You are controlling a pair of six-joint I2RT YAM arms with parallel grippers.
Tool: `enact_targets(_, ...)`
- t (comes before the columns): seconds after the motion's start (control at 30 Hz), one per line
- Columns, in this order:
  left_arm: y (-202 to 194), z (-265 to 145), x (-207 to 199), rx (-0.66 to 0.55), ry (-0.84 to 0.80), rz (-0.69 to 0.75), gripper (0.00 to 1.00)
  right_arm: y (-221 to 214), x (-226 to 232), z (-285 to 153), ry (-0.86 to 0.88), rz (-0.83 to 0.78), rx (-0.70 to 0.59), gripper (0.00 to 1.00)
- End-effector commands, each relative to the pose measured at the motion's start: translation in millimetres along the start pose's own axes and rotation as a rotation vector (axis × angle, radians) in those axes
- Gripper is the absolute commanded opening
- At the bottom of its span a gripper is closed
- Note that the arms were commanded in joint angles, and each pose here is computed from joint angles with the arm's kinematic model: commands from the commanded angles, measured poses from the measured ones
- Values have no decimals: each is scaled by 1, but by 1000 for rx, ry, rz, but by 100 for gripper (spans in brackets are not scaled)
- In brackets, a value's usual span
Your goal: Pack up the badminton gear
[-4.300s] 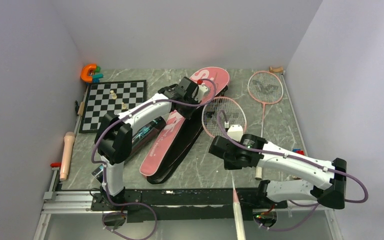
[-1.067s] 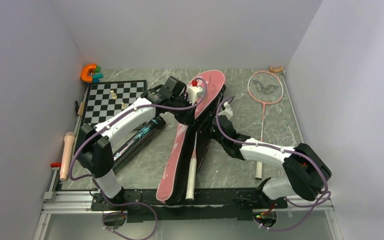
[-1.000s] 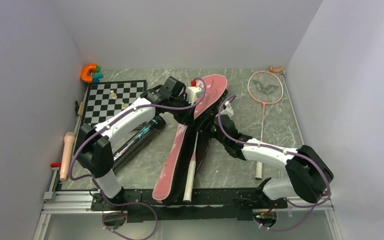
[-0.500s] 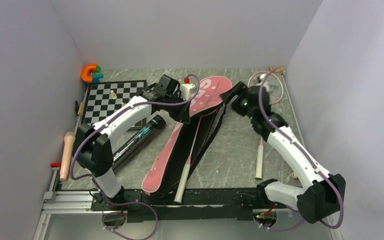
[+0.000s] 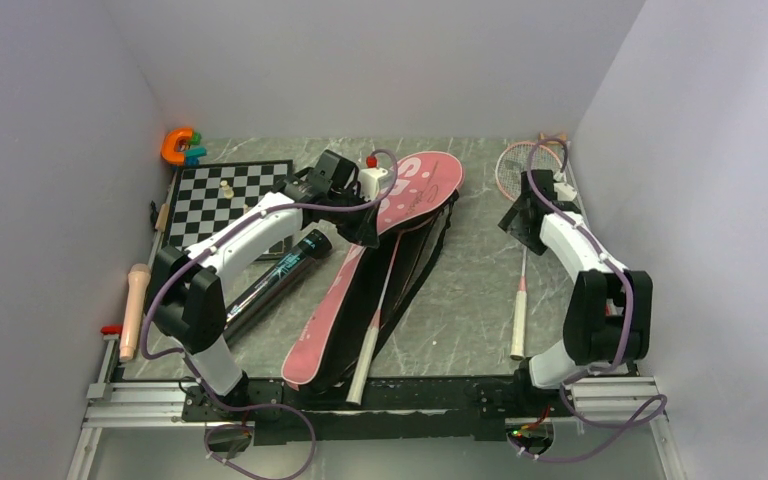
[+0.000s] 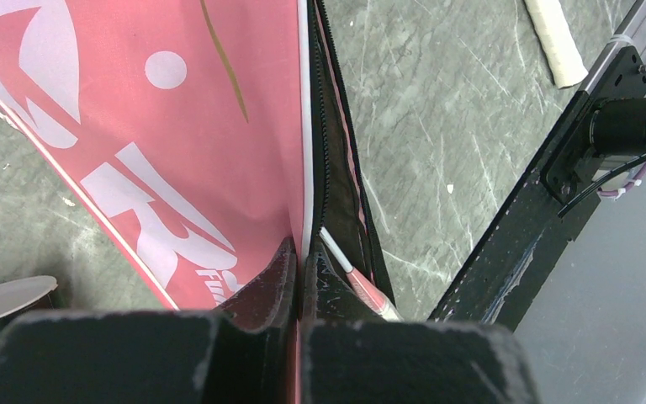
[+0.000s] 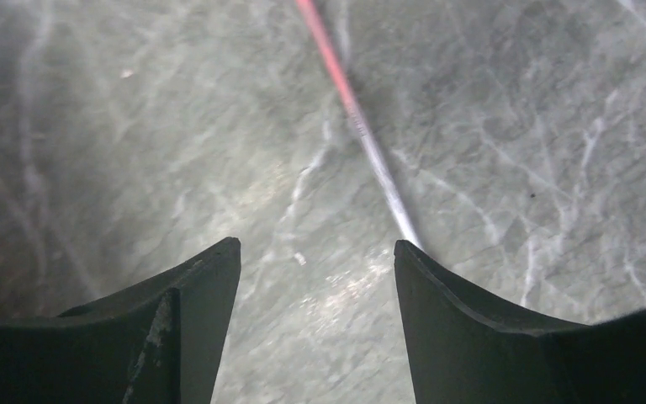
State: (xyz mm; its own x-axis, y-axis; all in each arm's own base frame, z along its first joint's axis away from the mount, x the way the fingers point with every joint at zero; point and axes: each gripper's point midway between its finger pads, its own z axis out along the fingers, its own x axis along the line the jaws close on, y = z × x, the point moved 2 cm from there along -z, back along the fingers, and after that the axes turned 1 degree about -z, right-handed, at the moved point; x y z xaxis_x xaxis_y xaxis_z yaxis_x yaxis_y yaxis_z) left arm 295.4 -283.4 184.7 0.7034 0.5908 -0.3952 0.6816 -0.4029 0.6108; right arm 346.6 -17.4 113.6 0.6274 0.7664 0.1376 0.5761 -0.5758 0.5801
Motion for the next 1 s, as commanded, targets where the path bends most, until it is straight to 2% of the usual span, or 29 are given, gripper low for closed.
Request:
enact_targets(0.0,21,-16,-9,-96,-21,26,0,20,-19,17,-101,-27,-30,70)
enact_targets(0.3,23,-16,-9,-93,-26,18,0,8,-32,70,-148,-19,86,65)
enact_targets(0.63,22,-15,-4,-92,-17,9,0,-20,-26,87,-99,-34,157,40)
enact_targets(0.77,22,-16,-2,-92,-4,14,0,-30,-11,83,-68,-65,161,22)
enact_targets(0.97,21,-16,1,-91,14,19,0,-43,13,71,-48,-140,132,0)
